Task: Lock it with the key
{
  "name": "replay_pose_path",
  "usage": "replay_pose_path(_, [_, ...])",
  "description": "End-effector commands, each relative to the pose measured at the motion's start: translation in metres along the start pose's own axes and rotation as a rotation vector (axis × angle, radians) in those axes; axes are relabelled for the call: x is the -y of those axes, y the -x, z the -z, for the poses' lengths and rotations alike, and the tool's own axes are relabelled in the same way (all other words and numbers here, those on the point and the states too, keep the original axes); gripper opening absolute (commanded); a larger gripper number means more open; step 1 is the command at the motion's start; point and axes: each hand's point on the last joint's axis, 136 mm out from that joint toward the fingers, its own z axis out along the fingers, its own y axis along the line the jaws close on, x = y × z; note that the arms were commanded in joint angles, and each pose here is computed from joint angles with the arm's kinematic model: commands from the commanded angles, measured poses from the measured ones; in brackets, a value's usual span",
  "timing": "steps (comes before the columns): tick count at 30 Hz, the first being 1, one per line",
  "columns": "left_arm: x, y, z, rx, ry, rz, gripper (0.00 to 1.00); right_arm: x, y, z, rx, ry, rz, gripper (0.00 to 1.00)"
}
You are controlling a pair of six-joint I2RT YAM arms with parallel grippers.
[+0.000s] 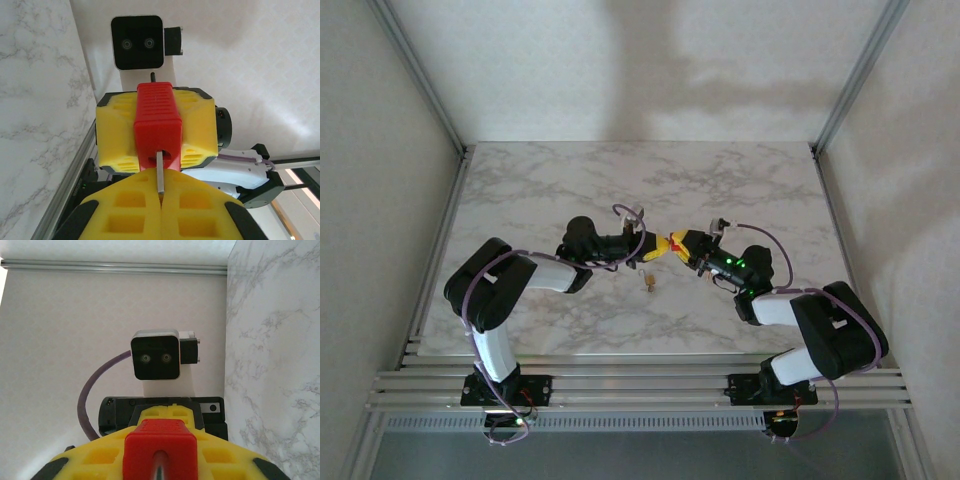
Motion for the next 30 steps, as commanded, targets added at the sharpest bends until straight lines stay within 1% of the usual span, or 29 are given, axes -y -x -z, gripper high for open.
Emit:
replay_pose_path(1, [0.004,-0.004,0.001,-0.001,-0.029,-0.019,0.00,-0.010,0.004,-0.002,0.024,0.038,0.037,0.15])
replay_pose_path(2, [0.004,-0.003,0.003,0.007,-0.029,-0.015,0.00,-0.009,0.005,-0.002,0.031,0.035,0.034,0.11])
replay_pose_path(4, [0.004,0.001,0.007,0.039,-0.034,-0.005,0.00,-0.003,0.008,0.000,0.054,0.021,0.022,0.00])
replay_pose_path(9, [-0.003,0.006,0.015,0.098,-0.020,0.013,0.00,0.004,0.011,0.000,0.063,-0.005,0.024,0.00])
replay_pose_path(15, [-0.005,0.010,0.027,0.147,-0.041,0.039,0.00,0.011,0.020,0.007,0.087,-0.047,0.047,0.00])
replay_pose_path(21, [-0.001,0.010,0.029,0.154,-0.067,0.039,0.00,0.013,0.023,0.012,0.111,-0.079,0.066,0.00])
replay_pose_path(26, [0.000,0.007,0.031,0.150,-0.074,0.039,0.00,0.010,0.025,0.016,0.122,-0.074,0.072,0.00])
replay_pose_path(30, [-0.002,0.005,0.040,0.161,-0.065,0.045,0.00,0.004,0.034,0.027,0.149,-0.065,0.074,0.00])
